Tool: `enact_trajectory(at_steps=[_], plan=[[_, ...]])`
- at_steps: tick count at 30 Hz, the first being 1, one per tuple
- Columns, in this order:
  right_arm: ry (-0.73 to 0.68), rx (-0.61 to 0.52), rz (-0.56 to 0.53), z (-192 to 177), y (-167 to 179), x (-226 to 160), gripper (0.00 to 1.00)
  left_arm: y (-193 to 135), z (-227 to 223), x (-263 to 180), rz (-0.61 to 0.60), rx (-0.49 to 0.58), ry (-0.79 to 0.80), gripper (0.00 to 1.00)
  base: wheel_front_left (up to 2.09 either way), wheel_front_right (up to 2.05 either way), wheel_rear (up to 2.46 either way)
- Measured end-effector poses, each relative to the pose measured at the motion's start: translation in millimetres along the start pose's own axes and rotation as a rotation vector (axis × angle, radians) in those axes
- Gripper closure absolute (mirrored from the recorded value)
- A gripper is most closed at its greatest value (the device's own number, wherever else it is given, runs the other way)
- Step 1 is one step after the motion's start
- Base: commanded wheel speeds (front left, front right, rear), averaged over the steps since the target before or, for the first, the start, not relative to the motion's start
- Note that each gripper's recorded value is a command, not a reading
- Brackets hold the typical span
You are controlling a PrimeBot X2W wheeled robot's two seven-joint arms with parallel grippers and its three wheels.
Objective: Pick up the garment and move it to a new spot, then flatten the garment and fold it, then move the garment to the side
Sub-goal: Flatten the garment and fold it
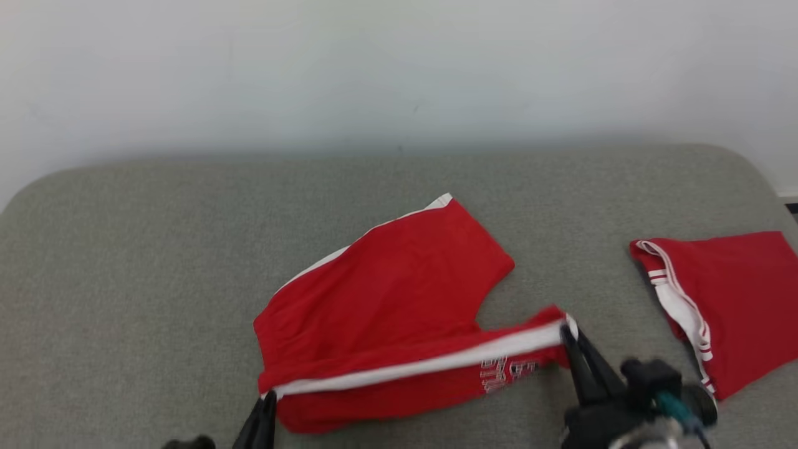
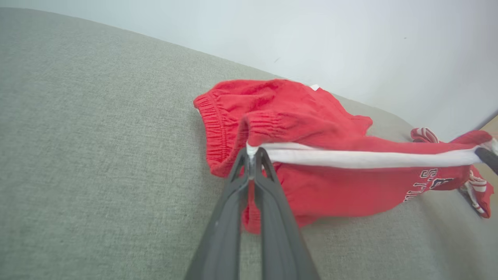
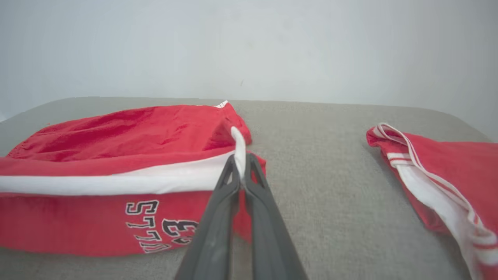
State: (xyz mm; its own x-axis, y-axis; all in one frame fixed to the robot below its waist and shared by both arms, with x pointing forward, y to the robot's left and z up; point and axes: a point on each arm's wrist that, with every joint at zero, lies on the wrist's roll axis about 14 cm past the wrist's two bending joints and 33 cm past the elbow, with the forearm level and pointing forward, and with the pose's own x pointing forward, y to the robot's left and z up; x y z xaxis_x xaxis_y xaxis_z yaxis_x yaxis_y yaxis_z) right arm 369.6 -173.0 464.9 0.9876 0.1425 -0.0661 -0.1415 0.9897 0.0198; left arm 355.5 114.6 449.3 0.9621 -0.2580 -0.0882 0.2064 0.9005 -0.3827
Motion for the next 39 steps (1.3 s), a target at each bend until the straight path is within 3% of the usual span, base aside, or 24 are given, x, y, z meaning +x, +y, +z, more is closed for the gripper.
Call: enact_trajectory(at_steps=[11,16,27,35,36,37,38,39], plan=[[-0.042,-0.086,0.024,35.4,-14.7,99.7,1.00,-4.7,32.8,50.5,-0.038,0.004,-0.081,1.00,0.00,0.00,0.00],[-0.036,-0.124,0.058,38.7,-10.5,141.0,1.00,7.5,49.6,68.4,-0.011,0.003,-0.124,1.00,0.00,0.00,0.00],[0.035,-0.211,0.165,16.6,11.6,219.6,1.00,27.1,54.0,101.6,0.025,-0.003,-0.131,1.00,0.00,0.00,0.00],[0.116,-0.214,0.186,-15.2,18.9,243.4,1.00,39.7,40.7,112.8,0.045,0.009,-0.088,1.00,0.00,0.00,0.00],[0.128,-0.212,0.186,-19.9,19.1,243.9,0.96,40.5,37.9,112.6,0.047,0.009,-0.080,1.00,0.00,0.00,0.00],[0.134,-0.208,0.185,-22.7,19.2,244.7,0.83,41.1,36.1,112.7,0.049,0.009,-0.076,1.00,0.00,0.00,0.00],[0.136,-0.204,0.183,-23.6,19.3,246.2,0.54,41.0,34.6,113.3,0.048,0.009,-0.071,1.00,0.00,0.00,0.00],[0.132,-0.197,0.179,-22.4,19.0,248.3,0.05,41.4,34.1,114.1,0.048,0.009,-0.069,1.00,0.00,0.00,0.00]])
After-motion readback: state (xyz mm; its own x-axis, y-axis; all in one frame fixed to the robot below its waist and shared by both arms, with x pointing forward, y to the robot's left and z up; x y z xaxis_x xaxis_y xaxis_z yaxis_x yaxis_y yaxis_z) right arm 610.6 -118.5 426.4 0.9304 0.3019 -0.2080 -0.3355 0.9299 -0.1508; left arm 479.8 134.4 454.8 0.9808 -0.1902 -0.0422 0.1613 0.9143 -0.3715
